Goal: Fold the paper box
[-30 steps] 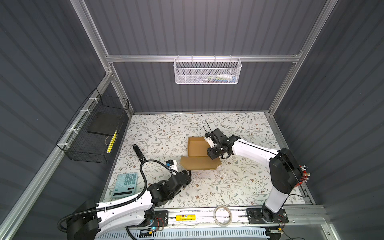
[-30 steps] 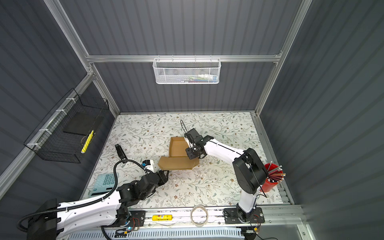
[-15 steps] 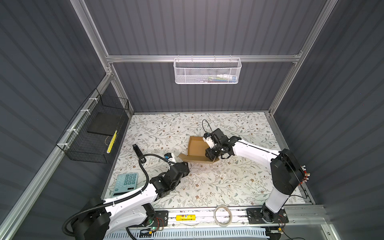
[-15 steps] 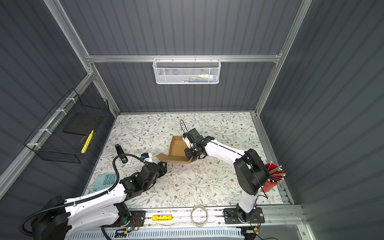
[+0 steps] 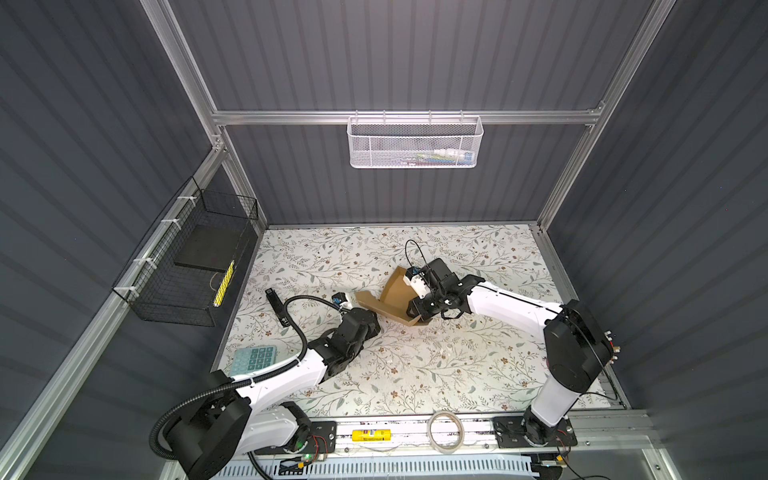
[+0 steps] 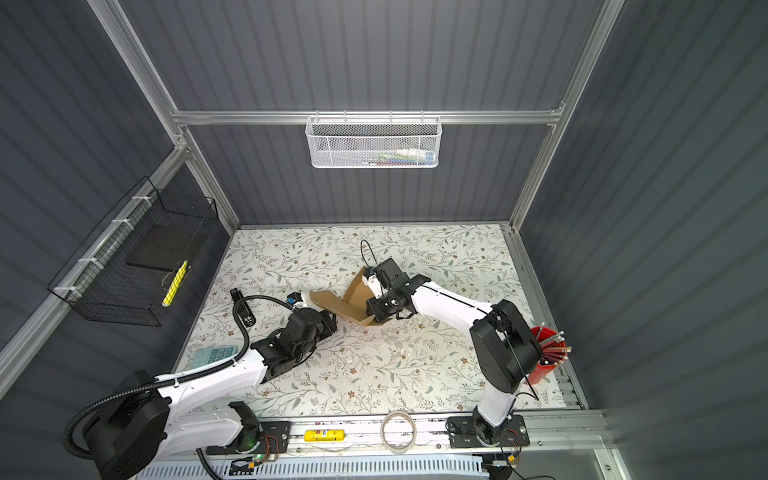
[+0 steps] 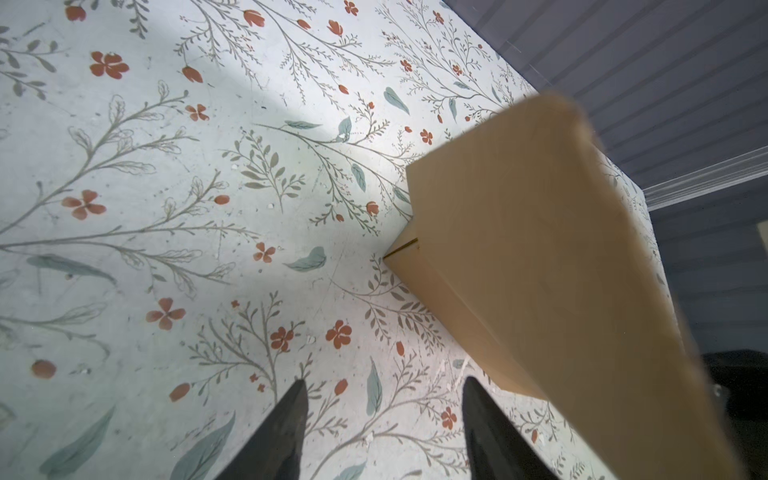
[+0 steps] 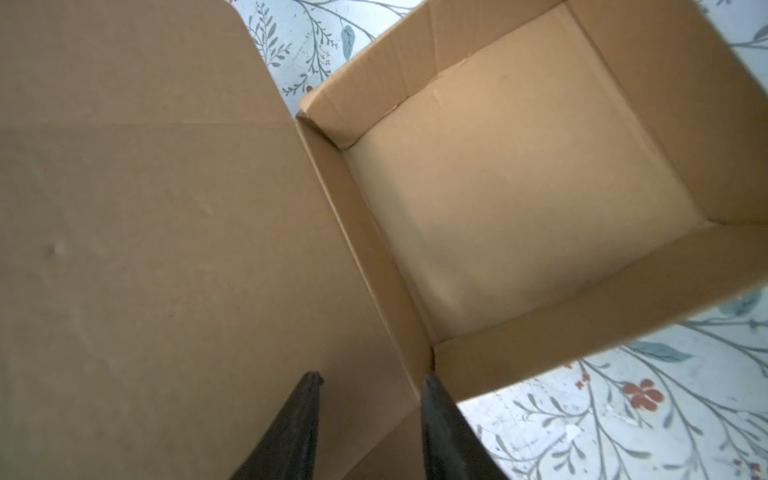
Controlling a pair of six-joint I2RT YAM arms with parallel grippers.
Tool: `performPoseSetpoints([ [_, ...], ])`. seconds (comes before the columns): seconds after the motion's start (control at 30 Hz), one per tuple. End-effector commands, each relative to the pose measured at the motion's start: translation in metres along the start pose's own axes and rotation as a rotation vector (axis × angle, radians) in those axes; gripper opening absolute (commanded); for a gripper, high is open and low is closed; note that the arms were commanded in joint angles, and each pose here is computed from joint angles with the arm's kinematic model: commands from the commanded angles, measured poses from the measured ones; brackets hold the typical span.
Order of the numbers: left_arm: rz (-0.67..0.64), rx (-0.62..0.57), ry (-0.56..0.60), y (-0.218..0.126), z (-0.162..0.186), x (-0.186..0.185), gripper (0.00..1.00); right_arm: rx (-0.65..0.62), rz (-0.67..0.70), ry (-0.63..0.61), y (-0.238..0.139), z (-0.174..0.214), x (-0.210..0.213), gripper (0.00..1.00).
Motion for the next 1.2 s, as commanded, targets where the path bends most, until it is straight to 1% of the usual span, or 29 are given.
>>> performPoseSetpoints([
  [0.0,0.056,-0.005,0.013,0.006,-0.012,-0.019,0.60,-0.048,-0.039,0.004,-0.004,-0.005,0.006,0.43],
  [0.27,0.066,-0.003,-0.007,0.025,-0.029,-0.025,0.60,-0.081,-0.079,0.015,-0.005,-0.014,0.010,0.43],
  [0.5,0.079,0.030,-0.028,0.047,-0.037,-0.028,0.59,-0.109,-0.098,0.029,-0.003,-0.019,0.011,0.43],
  [0.53,0.083,0.036,-0.030,0.050,-0.038,-0.029,0.59,-0.115,-0.132,0.029,-0.004,-0.021,0.014,0.43],
  [0.8,0.094,0.073,-0.029,0.076,-0.045,-0.035,0.58,-0.131,-0.157,0.053,0.003,-0.024,0.016,0.43],
  [1.17,0.104,0.104,-0.028,0.107,-0.056,-0.042,0.56,-0.192,-0.202,0.102,0.014,-0.029,0.019,0.43],
])
Point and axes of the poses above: each gripper's point midway between its finger pads, its own y axis out along the fingers, its own x axis along the line the jaws close on, z = x × y, the point moved 7 cm from there along -y, back along the fingers, and after that the axes turned 12 degrees about -y, right-handed, at the moved point
